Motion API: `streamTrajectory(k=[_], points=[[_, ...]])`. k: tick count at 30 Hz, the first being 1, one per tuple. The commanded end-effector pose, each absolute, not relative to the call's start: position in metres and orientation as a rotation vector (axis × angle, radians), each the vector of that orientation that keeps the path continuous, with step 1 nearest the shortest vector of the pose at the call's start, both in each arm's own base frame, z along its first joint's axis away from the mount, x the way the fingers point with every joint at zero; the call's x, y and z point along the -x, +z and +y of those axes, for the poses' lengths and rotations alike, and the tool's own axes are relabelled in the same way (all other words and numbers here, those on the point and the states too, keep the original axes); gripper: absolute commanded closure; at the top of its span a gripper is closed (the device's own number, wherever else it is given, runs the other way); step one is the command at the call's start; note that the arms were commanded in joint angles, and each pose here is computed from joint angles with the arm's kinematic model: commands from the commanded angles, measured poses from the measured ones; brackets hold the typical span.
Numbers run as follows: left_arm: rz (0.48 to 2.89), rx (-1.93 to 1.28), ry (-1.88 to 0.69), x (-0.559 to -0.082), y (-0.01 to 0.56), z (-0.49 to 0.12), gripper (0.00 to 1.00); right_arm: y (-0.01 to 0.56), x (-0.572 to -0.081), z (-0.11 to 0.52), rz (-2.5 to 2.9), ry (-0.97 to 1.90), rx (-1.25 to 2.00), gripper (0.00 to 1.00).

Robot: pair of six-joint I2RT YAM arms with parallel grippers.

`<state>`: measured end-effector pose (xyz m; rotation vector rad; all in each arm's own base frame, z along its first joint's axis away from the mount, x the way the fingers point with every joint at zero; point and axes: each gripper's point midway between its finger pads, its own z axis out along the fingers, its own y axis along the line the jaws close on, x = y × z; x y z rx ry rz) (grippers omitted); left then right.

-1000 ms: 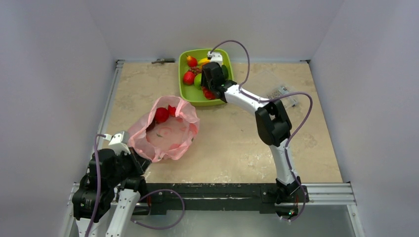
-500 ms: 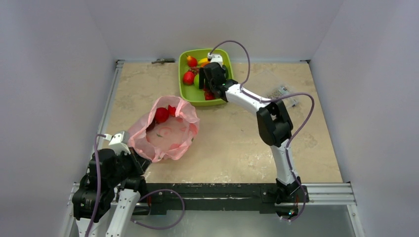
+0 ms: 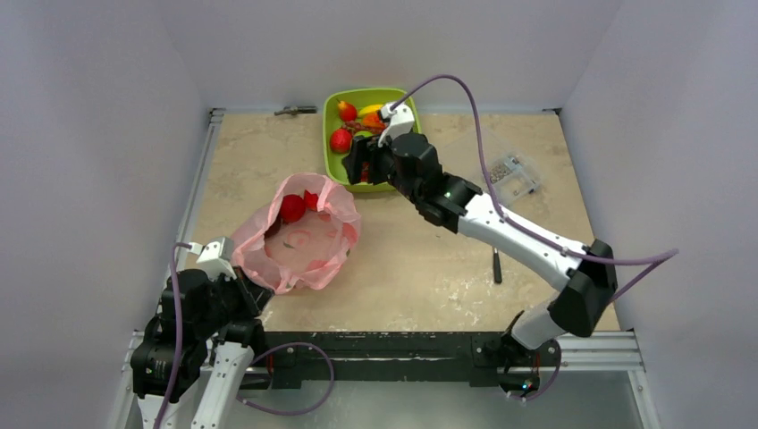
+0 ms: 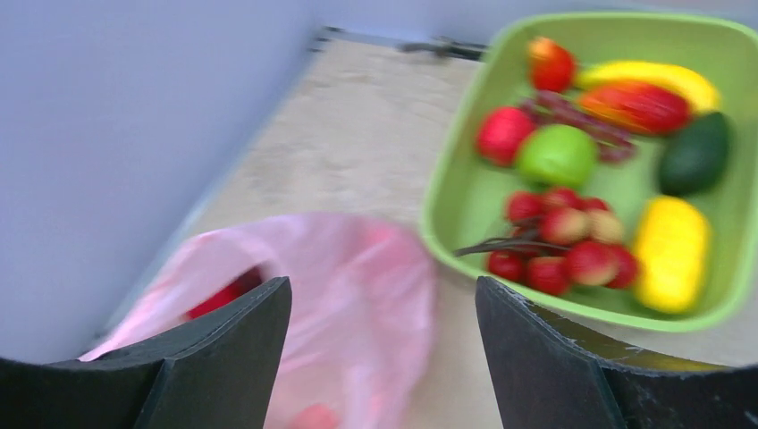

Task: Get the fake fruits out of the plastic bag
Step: Place the fake fruit in the bin, then adjust the plastic bag at the center of the board.

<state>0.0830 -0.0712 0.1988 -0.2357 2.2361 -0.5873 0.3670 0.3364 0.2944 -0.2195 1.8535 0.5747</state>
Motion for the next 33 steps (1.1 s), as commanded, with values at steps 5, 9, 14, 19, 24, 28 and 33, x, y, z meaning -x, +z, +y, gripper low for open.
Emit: streamTrajectory(k=[5, 9, 14, 19, 24, 28, 33], points=[[2.189, 0.209, -0.594, -0.089, 0.206, -0.072, 1.0, 0.411, -0.231, 0.405, 1.553, 0.956, 0.398, 0.26], [2.191, 0.208, -0.593, -0.088, 0.206, -0.072, 1.0, 0.404, -0.195, 0.441, 1.557, 0.999, 0.473, 0.29], [2.189, 0.239, -0.58, -0.085, 0.21, -0.069, 1.0, 0.355, -0.187, 0.479, 1.651, 0.938, 0.548, 0.41], [2.229, 0.315, -0.535, -0.062, 0.216, -0.059, 1.0, 0.299, -0.201, 0.489, 1.737, 0.81, 0.552, 0.51], [2.2, 0.354, -0.401, -0.039, 0.226, -0.036, 1.0, 0.244, -0.203, 0.515, 1.813, 0.761, 0.631, 0.57], [2.115, 0.326, -0.379, -0.044, 0.247, -0.032, 1.0, 0.206, -0.202, 0.532, 1.898, 0.784, 0.629, 0.58], [2.043, 0.264, -0.507, -0.077, 0.294, -0.053, 1.0, 0.178, -0.208, 0.536, 1.982, 0.839, 0.552, 0.57]])
